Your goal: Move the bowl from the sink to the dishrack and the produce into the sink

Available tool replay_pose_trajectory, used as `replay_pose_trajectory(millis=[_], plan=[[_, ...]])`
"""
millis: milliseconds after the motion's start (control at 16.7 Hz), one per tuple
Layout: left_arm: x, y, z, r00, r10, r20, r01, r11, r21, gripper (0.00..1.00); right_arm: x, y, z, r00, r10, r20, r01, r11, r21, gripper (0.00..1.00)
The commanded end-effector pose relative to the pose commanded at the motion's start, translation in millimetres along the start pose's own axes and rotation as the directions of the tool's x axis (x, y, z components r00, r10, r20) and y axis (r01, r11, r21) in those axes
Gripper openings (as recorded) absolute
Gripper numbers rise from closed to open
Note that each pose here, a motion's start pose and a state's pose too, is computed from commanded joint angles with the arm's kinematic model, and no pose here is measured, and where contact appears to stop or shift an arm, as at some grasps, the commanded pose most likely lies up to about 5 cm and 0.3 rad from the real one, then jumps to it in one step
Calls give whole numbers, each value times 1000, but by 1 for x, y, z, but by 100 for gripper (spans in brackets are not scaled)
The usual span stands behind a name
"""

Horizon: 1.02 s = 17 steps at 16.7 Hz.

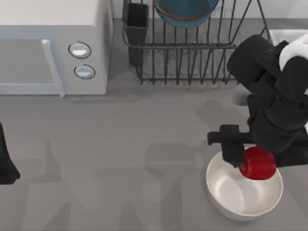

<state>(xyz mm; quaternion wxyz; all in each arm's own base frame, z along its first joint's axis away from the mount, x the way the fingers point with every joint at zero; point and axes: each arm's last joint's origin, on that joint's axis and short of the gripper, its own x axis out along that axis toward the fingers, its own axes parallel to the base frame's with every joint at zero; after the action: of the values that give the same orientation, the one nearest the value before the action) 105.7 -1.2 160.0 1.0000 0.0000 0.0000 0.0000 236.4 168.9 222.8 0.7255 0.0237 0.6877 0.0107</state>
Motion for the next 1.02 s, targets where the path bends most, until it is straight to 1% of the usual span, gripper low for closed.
replay_pose_trajectory(millis=[120,240,360,540,660,780,900,1020], plan=[[0,0,0,1000,0,0,0,1000,0,100,2,1,0,1000,-2,-4,2,1000,-1,0],[0,0,0,1000,0,0,0,1000,0,100,5,-3,4,1000,12,6,-12,1000,7,0],[0,0,0,1000,0,0,0,1000,0,100,9,-12,15,998,48,41,-49,999,20,0],[0,0,0,1000,0,0,0,1000,0,100,10,-31,39,976,140,167,-148,988,35,0],[0,0,0,1000,0,0,0,1000,0,100,5,-49,58,931,206,302,-225,974,30,0],[0,0,0,1000,0,0,0,1000,0,100,-1,-72,75,851,257,459,-294,956,10,0],[0,0,0,1000,0,0,0,1000,0,100,-7,-96,88,760,276,589,-334,942,-11,0],[0,0,0,1000,0,0,0,1000,0,100,-7,-120,96,686,274,675,-351,936,-23,0]])
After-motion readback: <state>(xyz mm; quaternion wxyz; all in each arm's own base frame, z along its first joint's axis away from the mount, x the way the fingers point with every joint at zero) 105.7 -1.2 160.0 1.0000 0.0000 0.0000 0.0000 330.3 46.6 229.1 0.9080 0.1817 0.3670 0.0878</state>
